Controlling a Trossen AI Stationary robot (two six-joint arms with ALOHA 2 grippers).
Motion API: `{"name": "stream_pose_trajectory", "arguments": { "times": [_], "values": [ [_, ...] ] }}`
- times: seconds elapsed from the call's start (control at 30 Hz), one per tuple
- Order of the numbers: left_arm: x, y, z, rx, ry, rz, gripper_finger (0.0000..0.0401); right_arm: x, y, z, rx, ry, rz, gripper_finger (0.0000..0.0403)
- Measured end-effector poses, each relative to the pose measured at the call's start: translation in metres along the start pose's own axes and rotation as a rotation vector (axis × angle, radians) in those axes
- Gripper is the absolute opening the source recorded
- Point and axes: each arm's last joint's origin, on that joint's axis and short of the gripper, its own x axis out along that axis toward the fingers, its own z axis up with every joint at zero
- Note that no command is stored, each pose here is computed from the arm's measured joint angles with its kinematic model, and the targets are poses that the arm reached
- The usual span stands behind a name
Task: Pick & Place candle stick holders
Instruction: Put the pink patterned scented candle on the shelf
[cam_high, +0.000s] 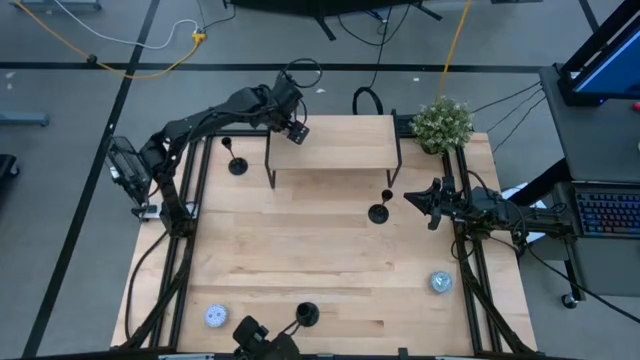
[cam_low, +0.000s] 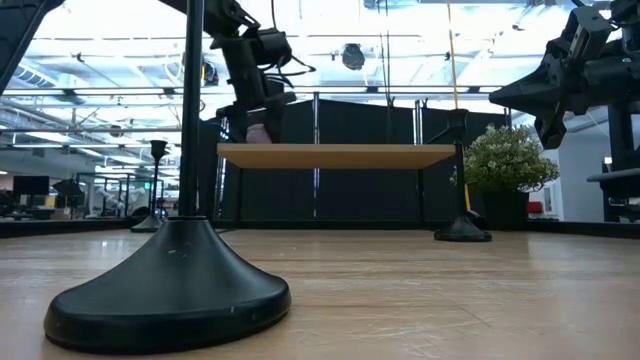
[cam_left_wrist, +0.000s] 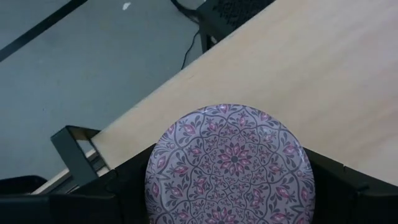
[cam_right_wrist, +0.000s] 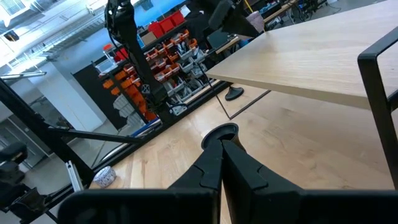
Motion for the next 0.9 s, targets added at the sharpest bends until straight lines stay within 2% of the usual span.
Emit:
{"name": "stream_pose_trajectory", "arguments": {
  "times": [0.47,0.67,0.9],
  "values": [
    [0.013,0.003,-0.004,0.017,-0.024,0.034,0.0298,0.0,0.0,0.0,0.0,0.0,0.0,0.0],
    [0.013,0.003,-0.004,0.03,-0.022,0.036,0.034,0.0,0.0,0.0,0.0,0.0,0.0,0.0],
    [0.013,0.003,-0.004,0.03,-0.02,0.027,0.0353,0.0,0.0,0.0,0.0,0.0,0.0,0.0]
  ]
}}
